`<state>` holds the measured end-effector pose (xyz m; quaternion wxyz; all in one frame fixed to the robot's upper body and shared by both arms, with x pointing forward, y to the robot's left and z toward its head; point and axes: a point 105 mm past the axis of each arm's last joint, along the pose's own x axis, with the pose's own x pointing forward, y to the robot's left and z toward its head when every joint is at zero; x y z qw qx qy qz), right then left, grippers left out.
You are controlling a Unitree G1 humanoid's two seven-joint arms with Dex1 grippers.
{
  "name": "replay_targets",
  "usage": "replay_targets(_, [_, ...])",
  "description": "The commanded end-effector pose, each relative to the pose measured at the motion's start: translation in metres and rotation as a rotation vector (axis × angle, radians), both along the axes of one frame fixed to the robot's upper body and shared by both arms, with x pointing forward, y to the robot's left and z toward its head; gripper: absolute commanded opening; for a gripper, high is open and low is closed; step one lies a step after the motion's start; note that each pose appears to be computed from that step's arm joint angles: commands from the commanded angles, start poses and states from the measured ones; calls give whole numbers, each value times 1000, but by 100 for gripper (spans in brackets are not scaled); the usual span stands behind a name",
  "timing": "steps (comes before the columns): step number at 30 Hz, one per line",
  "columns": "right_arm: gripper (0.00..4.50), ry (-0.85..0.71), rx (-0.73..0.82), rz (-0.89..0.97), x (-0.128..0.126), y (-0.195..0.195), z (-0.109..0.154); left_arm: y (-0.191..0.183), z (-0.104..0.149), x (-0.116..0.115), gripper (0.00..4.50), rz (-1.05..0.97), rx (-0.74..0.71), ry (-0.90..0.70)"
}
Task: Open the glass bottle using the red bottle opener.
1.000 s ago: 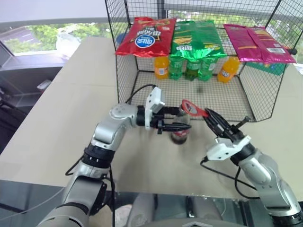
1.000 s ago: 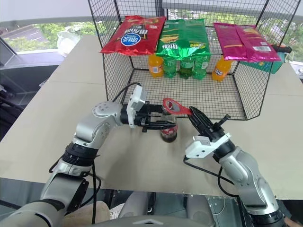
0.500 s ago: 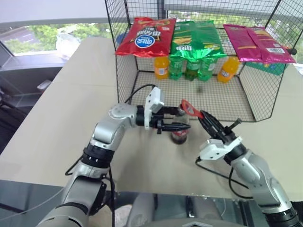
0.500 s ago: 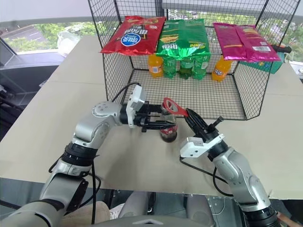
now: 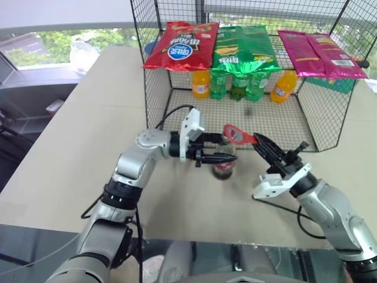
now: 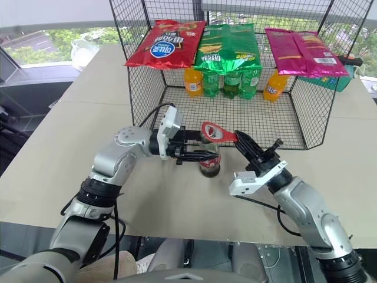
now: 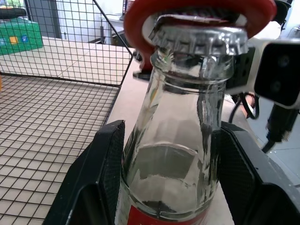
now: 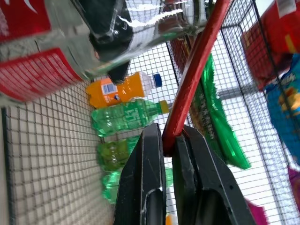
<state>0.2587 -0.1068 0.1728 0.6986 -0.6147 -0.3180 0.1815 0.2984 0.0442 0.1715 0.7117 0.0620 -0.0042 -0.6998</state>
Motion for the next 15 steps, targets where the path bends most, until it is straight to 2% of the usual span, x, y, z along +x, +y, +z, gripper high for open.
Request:
replay_targets(1, [0,-5,-94,-8,0,-8,6,-2,4,1,223,0,11,-24])
replay_targets(6, [0,-35,-186,-18,2,-21,20,-4,2,2,223,-4,22,-23])
replay_targets(15, [0,-78,-234,-22,5,-34,40,-5,-1,5,223,-7,36,-25])
